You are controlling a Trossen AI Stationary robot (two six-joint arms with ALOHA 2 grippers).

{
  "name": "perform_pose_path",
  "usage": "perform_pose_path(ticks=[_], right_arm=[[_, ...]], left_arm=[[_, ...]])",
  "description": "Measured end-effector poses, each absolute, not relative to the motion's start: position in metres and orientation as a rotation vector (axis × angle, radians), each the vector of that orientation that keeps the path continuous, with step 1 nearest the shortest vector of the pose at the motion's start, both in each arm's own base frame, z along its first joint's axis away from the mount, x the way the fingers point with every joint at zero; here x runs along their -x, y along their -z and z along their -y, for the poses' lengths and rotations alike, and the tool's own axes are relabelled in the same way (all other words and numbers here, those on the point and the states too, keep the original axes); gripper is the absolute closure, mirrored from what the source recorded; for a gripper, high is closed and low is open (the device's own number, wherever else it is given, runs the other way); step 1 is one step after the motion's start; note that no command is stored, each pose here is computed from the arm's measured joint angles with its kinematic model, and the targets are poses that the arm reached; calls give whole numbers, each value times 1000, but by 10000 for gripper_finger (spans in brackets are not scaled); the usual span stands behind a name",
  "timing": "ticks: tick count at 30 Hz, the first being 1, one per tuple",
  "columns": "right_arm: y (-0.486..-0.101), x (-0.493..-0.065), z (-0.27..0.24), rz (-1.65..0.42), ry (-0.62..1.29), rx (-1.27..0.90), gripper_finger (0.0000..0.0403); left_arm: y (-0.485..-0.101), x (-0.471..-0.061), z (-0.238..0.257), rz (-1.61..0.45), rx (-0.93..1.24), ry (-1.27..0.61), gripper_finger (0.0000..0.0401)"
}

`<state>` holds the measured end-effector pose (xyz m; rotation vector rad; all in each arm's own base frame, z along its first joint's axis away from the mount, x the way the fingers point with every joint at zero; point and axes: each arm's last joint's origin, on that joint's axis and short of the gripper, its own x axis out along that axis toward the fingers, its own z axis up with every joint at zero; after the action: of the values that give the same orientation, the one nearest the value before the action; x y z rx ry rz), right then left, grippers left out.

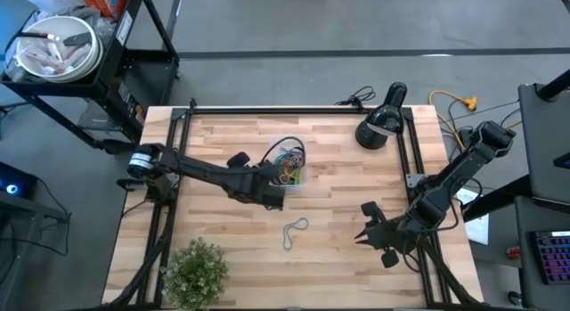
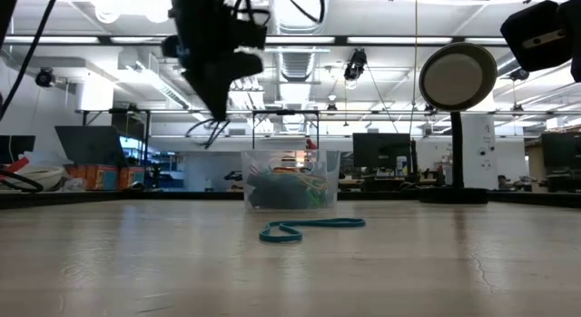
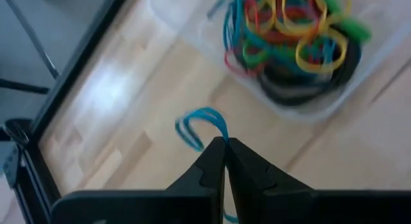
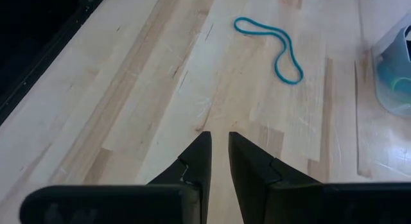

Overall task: Pick and place rubber bands into bin
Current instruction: Put the blue rubber band into the transparent bin

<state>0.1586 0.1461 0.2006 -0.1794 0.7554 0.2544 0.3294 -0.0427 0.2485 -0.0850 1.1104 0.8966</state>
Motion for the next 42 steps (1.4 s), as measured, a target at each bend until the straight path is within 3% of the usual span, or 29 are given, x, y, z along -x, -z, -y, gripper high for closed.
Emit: perform_pose_path(ticks=[16, 42], right_arm=[[-202, -160, -146, -740, -263, 194, 356], [-202, -160, -146, -731, -249, 198, 355]], left_arm=[[-278, -366, -2, -912, 50, -808, 401], [-244, -390, -43, -969, 91, -748, 401]])
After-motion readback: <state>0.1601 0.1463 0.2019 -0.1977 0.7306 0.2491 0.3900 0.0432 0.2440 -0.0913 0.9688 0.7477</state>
